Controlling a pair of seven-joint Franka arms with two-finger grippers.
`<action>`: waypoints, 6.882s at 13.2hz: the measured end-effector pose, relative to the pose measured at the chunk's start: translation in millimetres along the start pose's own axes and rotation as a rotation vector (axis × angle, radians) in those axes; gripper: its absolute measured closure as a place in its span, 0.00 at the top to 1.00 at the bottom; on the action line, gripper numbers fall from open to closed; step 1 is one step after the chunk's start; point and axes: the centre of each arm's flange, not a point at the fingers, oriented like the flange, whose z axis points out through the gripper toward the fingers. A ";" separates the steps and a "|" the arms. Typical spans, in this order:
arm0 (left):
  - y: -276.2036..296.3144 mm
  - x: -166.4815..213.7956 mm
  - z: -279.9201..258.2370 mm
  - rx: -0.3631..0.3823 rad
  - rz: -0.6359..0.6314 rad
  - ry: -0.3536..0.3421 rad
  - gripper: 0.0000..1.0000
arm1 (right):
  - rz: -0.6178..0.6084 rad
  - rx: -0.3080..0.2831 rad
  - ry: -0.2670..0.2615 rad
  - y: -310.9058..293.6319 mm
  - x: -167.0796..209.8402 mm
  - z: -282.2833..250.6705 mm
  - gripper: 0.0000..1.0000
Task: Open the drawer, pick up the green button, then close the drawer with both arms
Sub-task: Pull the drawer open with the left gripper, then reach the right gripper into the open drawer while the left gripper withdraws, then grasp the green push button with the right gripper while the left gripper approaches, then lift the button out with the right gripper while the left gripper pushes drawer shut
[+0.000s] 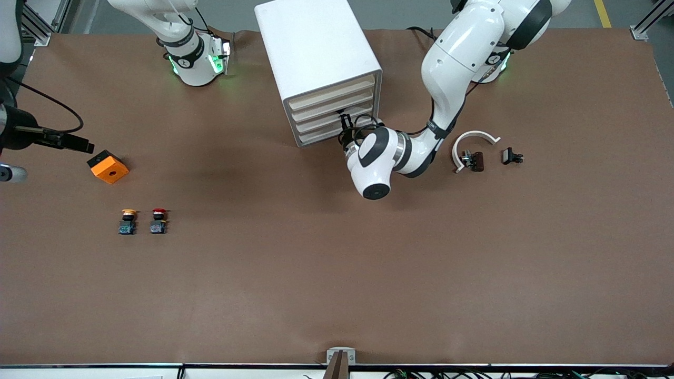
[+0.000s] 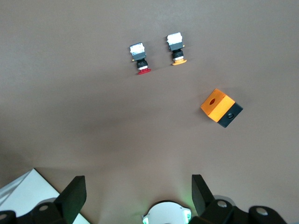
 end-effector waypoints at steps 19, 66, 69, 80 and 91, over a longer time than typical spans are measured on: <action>23.8 84.9 -246.2 -0.494 0.090 -0.056 1.00 | 0.358 0.148 0.086 -340.7 -104.5 67.2 1.00; -26.4 162.5 -170.1 -0.737 1.677 0.822 1.00 | 0.414 0.077 0.166 -569.7 -240.7 333.3 0.47; -26.4 162.4 -170.0 -0.738 1.674 0.820 1.00 | 0.417 0.089 0.170 -572.0 -239.2 327.1 0.41; -16.2 113.0 -114.6 -0.813 1.532 0.732 1.00 | 0.289 0.029 0.133 -506.3 -140.5 171.8 0.41; -70.7 38.1 6.2 -0.805 1.467 0.688 1.00 | -0.010 0.090 0.198 -280.9 -23.4 229.0 0.41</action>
